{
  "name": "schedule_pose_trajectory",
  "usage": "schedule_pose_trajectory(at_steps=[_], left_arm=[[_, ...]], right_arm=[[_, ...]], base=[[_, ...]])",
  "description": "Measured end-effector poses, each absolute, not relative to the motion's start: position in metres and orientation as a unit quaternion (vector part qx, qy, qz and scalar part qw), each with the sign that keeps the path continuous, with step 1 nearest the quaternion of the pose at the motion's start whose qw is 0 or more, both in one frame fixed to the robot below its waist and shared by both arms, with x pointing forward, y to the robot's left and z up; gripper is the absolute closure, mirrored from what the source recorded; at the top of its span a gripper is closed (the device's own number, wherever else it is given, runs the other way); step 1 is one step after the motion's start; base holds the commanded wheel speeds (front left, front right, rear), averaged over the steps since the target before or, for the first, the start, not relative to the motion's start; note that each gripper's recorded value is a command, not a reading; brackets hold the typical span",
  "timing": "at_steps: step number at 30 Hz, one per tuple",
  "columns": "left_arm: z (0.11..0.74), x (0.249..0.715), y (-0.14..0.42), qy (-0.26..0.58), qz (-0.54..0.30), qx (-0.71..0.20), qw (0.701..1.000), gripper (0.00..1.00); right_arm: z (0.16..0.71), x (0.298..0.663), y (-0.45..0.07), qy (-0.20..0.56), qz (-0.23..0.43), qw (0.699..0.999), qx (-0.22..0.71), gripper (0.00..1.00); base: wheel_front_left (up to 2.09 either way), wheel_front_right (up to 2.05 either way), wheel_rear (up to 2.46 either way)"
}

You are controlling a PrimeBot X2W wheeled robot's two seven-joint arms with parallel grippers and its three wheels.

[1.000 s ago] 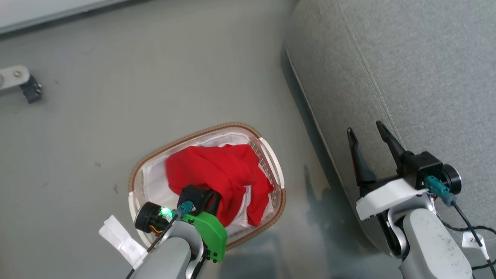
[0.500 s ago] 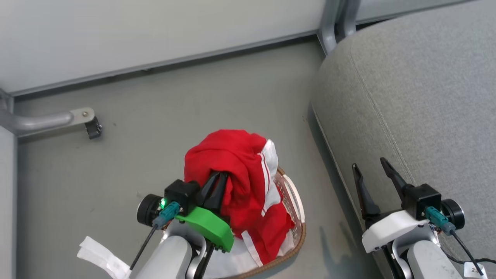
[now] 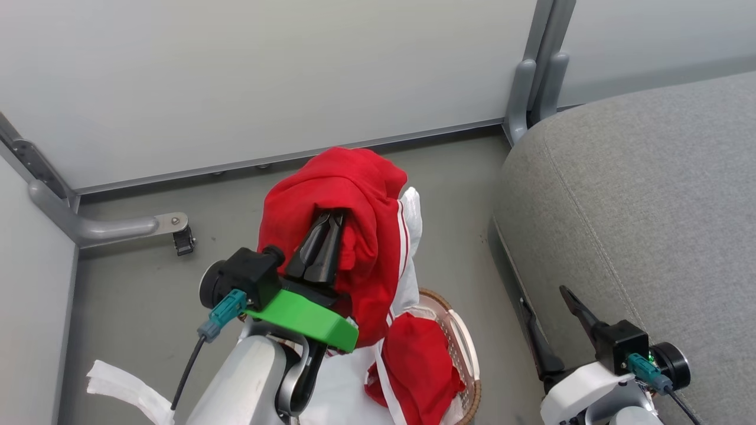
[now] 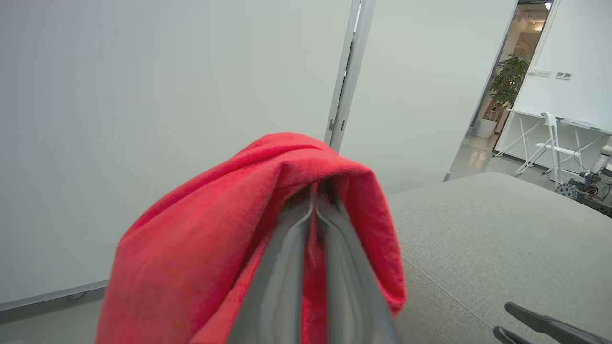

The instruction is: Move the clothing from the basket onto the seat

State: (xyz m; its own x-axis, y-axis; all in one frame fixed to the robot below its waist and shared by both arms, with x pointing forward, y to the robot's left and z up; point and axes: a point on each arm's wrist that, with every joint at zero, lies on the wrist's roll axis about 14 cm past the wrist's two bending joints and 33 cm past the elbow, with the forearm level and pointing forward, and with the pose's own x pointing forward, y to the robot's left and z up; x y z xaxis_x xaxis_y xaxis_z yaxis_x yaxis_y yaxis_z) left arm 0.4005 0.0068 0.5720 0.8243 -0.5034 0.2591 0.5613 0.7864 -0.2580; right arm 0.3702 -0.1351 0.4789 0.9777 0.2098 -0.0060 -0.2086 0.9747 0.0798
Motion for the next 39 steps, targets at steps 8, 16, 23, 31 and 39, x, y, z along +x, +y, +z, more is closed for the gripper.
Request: schedule_pose_trajectory(at_steps=[8, 16, 23, 31, 39], left_arm=[[0.593, 0.391, 0.009, -0.116, -0.284, -0.168, 0.937, 1.00], [0.595, 0.382, 0.002, -0.116, -0.298, -0.174, 0.931, 1.00], [0.591, 0.372, -0.005, -0.105, -0.311, -0.182, 0.927, 1.00], [0.589, 0.361, -0.009, -0.098, -0.321, -0.192, 0.922, 1.00], [0.584, 0.361, -0.001, -0.092, -0.307, -0.191, 0.928, 1.00]], right_arm=[[0.492, 0.361, -0.080, -0.009, 0.195, 0.980, 0.035, 0.00], [0.537, 0.365, -0.016, -0.071, 0.309, 0.948, 0.020, 0.00], [0.547, 0.380, 0.005, -0.086, 0.343, 0.935, -0.013, 0.00], [0.546, 0.384, 0.033, -0.079, 0.376, 0.923, -0.011, 0.58], [0.548, 0.391, 0.040, -0.074, 0.377, 0.923, 0.016, 1.00]], base=[[0.00, 0.00, 0.00], [0.00, 0.00, 0.00], [0.00, 0.00, 0.00], [0.00, 0.00, 0.00], [0.00, 0.00, 0.00]])
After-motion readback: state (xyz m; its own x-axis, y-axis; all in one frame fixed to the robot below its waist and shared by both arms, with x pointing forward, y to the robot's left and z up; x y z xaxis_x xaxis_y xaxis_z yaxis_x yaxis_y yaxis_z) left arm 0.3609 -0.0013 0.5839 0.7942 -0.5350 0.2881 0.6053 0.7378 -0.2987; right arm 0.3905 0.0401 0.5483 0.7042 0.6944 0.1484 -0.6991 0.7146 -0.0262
